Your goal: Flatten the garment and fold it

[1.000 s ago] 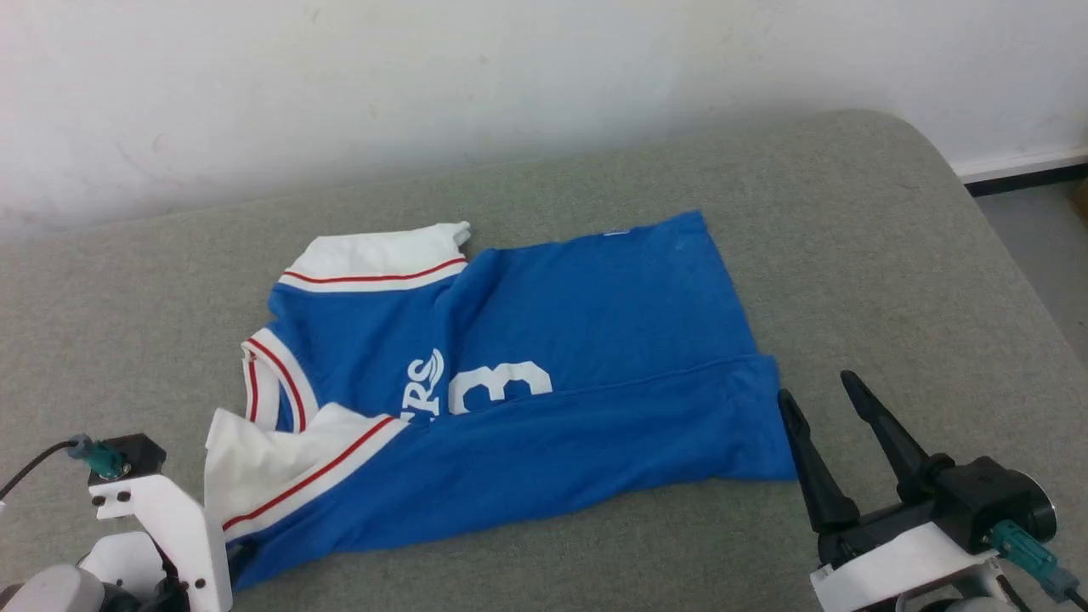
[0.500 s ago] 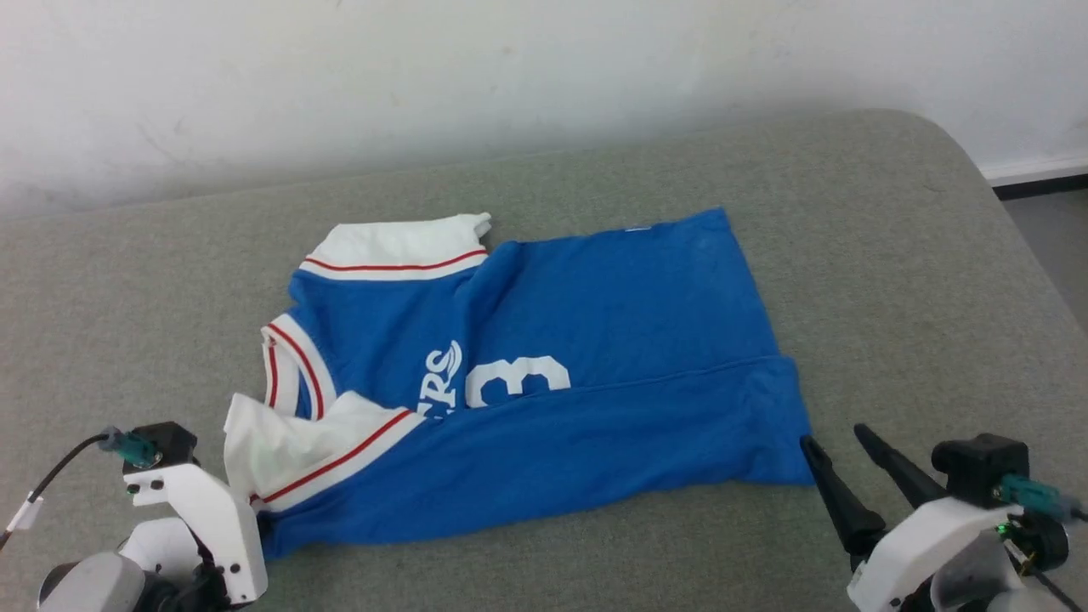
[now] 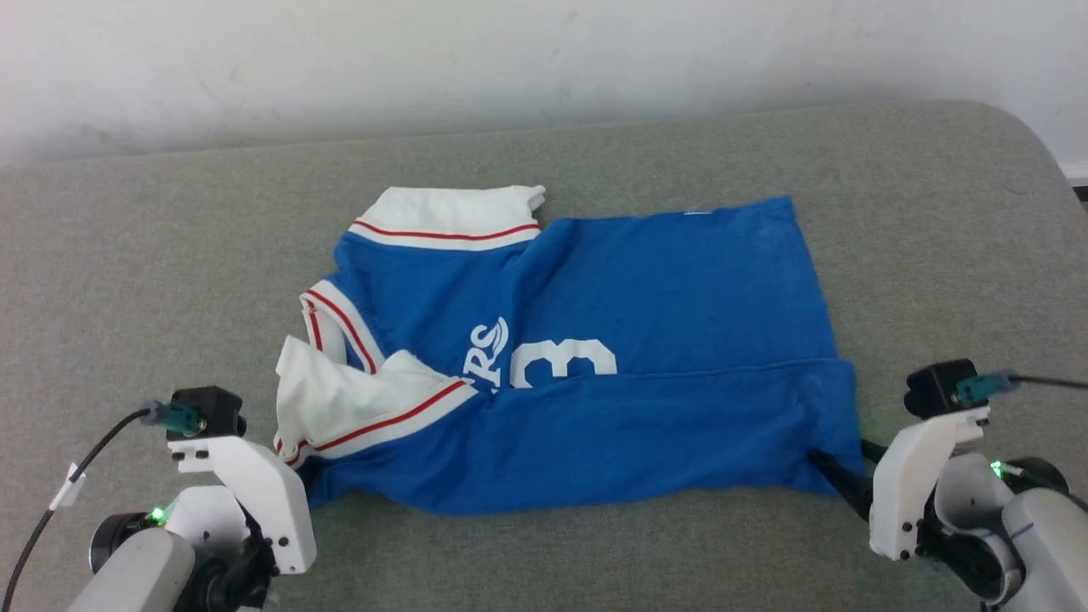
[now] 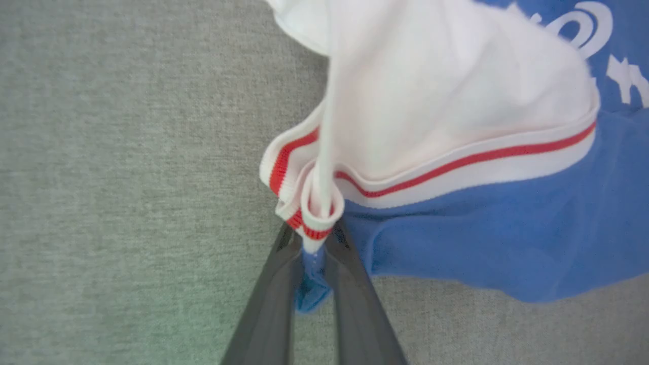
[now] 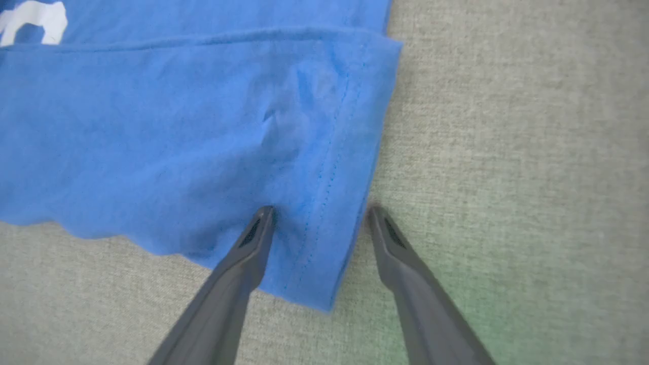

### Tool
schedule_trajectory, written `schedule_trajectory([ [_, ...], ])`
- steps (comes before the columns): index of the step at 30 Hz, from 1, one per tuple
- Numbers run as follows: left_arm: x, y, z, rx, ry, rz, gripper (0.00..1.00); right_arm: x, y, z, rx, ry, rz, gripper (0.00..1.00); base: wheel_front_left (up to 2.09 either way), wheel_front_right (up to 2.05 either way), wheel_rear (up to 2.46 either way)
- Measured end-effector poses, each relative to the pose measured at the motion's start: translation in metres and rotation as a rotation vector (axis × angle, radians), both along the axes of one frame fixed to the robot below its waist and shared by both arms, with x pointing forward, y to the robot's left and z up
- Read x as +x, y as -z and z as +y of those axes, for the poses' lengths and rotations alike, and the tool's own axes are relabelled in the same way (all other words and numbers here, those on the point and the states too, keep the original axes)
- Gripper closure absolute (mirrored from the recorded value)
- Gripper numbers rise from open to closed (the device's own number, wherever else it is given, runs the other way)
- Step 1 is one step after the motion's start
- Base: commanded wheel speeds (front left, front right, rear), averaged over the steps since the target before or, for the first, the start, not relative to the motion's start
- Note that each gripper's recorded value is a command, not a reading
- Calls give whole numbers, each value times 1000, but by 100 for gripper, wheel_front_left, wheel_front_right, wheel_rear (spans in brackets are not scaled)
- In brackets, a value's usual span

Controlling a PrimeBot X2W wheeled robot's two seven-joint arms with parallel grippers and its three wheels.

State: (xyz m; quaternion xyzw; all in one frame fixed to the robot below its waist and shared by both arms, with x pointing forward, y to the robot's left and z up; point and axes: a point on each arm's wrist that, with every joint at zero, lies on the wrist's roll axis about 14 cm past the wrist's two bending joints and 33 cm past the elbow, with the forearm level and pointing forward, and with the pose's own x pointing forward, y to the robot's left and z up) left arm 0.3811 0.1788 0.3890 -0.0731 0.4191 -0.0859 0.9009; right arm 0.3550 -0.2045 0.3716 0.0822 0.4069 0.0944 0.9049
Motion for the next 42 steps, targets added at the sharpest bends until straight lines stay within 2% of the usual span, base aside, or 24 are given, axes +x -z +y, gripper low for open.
schedule_trajectory([
  [1, 0, 0, 0, -2, -2, 0, 100, 1, 2, 2, -3, -16, 26, 0, 0, 0, 0],
  [2, 0, 0, 1, -3, -5, 1, 100, 2, 4, 3, -3, -27, 55, 20, 0, 0, 0],
  [3, -1, 1, 2, -3, -6, 2, 100, 1, 7, 4, 6, -33, 91, 75, 0, 0, 0],
  [4, -1, 1, 2, -4, -7, 4, 100, 2, 7, 6, 14, -38, 117, 100, 0, 0, 0],
  [10, -4, -1, 3, -4, -11, -2, 100, 2, 4, 15, 24, -82, 145, 100, 0, 0, 0],
  [21, -15, -34, 13, 20, -21, -115, 100, 14, -55, 24, -17, -144, -161, 100, 0, 0, 0],
  [28, -45, -53, 44, 62, -109, -155, 100, -16, -69, 43, -3, -204, -210, 100, 0, 0, 0],
  [32, -72, -49, 54, 65, -152, -111, 100, -37, -64, 45, 8, -203, -188, 100, 0, 0, 0],
  [39, -112, -19, 67, 47, -245, 12, 100, -76, -23, 38, 29, -133, -63, 100, 0, 0, 0],
  [40, -113, -16, 66, 39, -256, 19, 100, -79, -17, 40, 44, -119, -48, 95, 0, 0, 0],
  [41, -114, -12, 66, 35, -263, 33, 87, -85, -11, 42, 45, -119, -22, 55, 0, 0, 0],
  [42, -115, -9, 65, 33, -266, 45, 24, -90, -4, 43, 46, -121, 6, 12, 0, 0, 0],
])
